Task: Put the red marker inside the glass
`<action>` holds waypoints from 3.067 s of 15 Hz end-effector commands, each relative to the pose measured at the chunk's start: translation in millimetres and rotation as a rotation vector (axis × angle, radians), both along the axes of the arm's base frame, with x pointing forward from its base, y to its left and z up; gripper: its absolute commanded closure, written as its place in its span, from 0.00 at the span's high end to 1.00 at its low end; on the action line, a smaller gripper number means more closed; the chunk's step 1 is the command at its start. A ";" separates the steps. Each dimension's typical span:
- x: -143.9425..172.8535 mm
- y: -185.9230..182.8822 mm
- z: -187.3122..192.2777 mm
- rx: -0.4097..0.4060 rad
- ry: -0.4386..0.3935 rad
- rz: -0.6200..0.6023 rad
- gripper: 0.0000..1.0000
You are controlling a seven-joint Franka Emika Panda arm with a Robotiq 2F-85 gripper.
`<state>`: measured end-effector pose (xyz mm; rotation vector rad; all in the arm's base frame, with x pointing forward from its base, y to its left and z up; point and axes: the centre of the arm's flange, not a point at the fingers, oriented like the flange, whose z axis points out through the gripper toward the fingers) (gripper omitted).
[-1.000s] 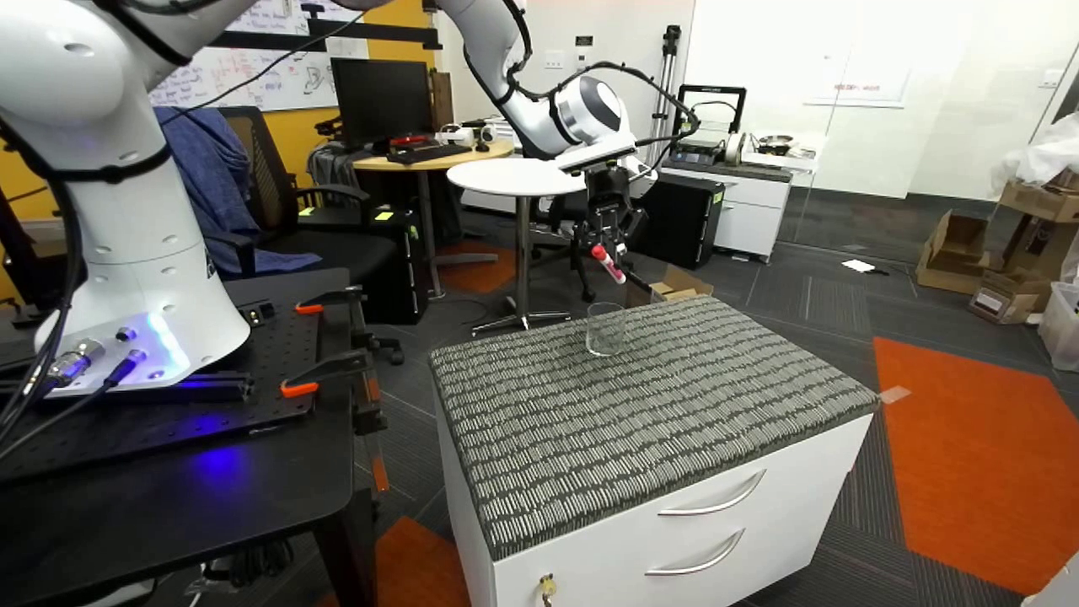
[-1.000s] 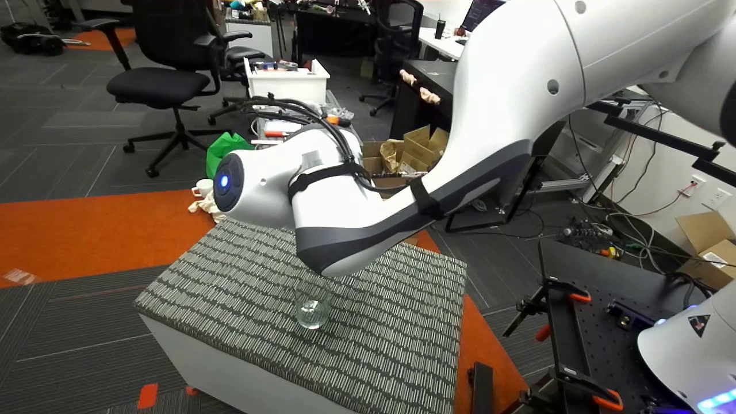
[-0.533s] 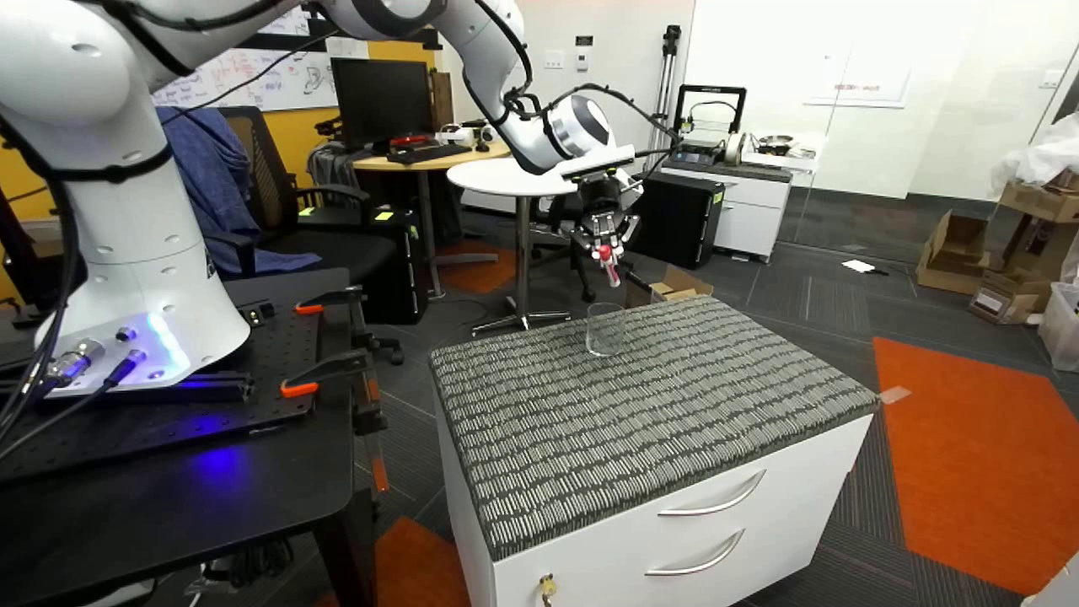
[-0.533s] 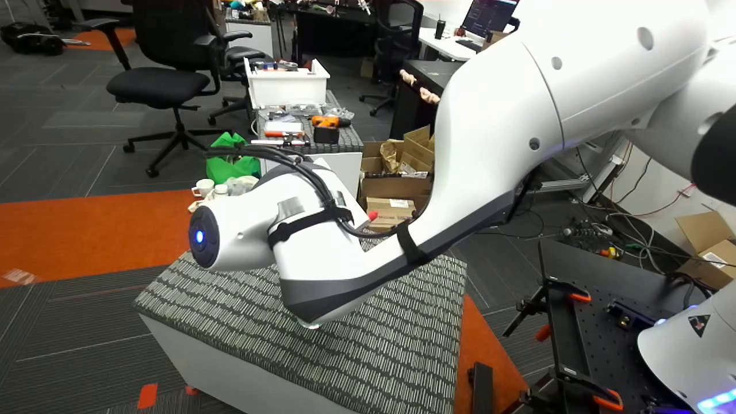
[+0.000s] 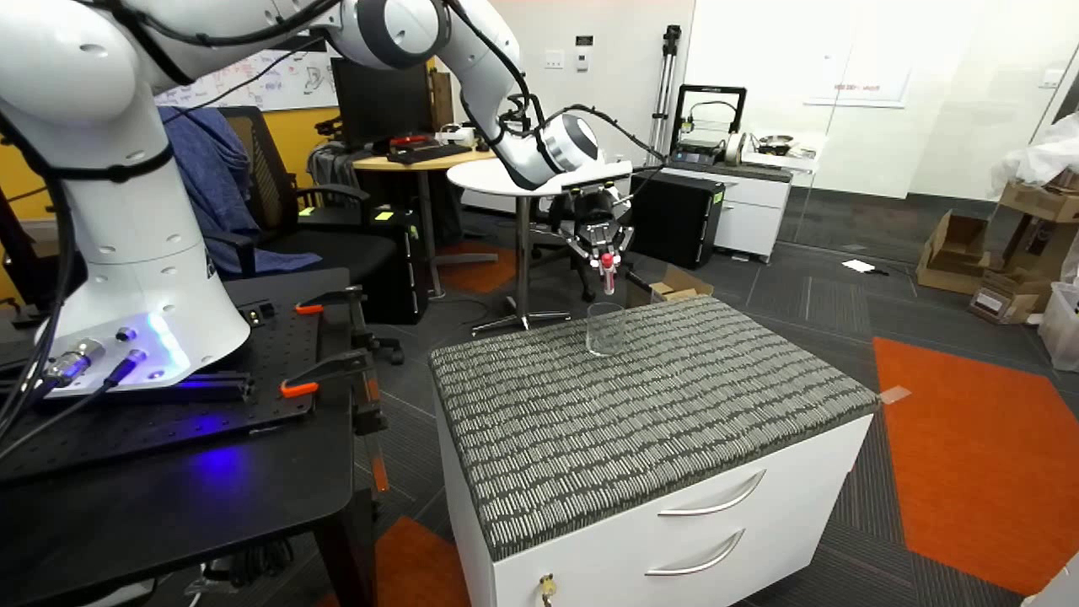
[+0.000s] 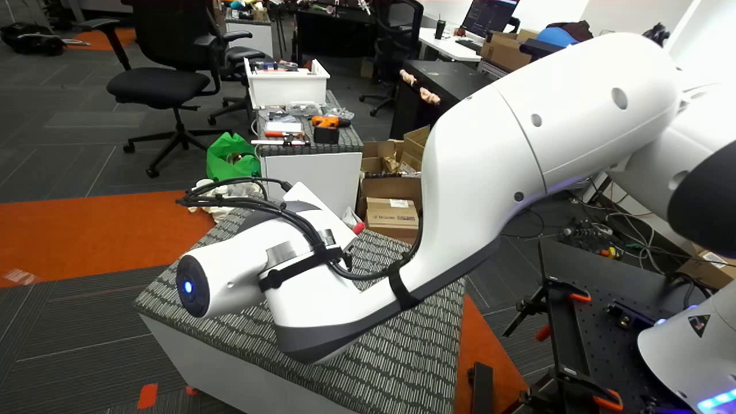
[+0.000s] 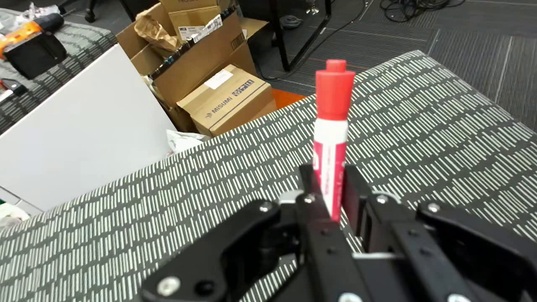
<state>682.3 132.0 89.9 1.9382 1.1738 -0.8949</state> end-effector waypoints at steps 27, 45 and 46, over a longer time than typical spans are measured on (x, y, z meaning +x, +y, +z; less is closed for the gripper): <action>33.6 54.7 -53.2 0.007 0.211 0.189 0.77; 38.2 -95.0 78.3 0.076 -0.213 -0.263 1.00; 37.3 -103.2 86.4 0.103 -0.241 -0.296 1.00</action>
